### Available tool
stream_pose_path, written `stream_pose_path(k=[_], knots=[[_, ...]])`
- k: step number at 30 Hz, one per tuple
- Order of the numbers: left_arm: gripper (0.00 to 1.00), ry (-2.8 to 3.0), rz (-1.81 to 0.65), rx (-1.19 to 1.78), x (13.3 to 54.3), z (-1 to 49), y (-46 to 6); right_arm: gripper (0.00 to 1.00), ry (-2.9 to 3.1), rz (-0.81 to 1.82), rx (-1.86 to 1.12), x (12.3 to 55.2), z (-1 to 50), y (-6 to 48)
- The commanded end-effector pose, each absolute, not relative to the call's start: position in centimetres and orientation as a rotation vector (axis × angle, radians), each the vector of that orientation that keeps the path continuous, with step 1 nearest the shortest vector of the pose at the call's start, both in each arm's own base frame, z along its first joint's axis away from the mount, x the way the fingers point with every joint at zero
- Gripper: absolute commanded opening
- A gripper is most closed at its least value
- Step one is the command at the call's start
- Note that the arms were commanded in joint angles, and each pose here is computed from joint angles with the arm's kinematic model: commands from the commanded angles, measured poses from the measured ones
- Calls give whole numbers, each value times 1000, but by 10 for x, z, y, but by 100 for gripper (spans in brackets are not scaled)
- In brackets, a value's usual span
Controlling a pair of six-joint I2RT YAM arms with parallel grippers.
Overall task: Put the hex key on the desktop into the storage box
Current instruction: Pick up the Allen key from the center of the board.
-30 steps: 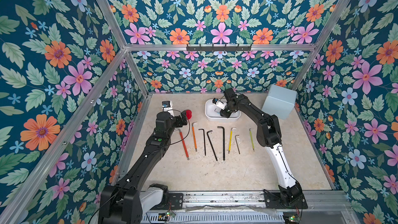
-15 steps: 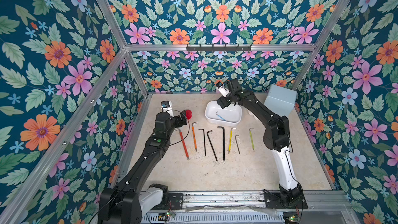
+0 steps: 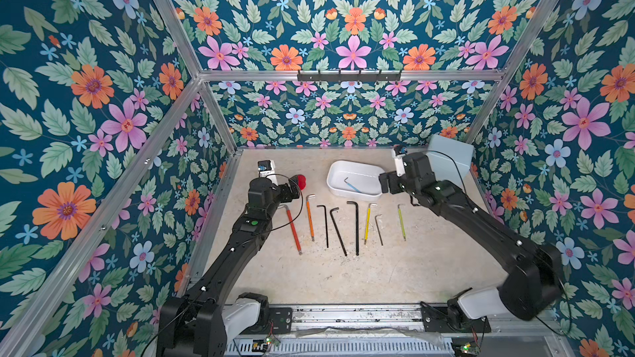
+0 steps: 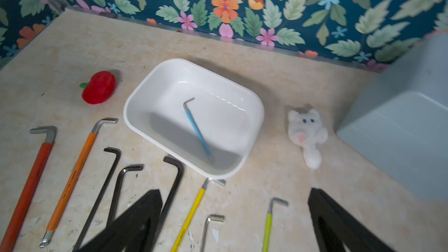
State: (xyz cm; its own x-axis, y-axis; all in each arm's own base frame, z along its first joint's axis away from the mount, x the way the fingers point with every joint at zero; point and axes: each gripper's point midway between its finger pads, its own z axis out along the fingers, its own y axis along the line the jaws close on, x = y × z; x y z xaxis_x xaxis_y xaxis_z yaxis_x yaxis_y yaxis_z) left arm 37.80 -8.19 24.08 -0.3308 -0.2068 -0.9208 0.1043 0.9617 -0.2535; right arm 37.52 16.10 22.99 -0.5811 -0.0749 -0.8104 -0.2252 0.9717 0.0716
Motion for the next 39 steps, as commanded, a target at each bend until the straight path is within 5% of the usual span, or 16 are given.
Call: stream_pose_path(k=[1,13,22,29,39], knots=[[99,1822,-325,-79,377,254,-81,99,2238,223,61,353,218,123],[99,1838,-337,-116,376,256,-79,97,2704,65,125,313,106,103],[99,1884,-298,-134,373,247,-74,63,2829,80,100,328,52,121],[99,1891,-292,-131,374,244,-74,60,2901,-9,115,337,19,119],[99,1885,-296,-133,372,246,-73,35,2943,-42,129,329,5,116]])
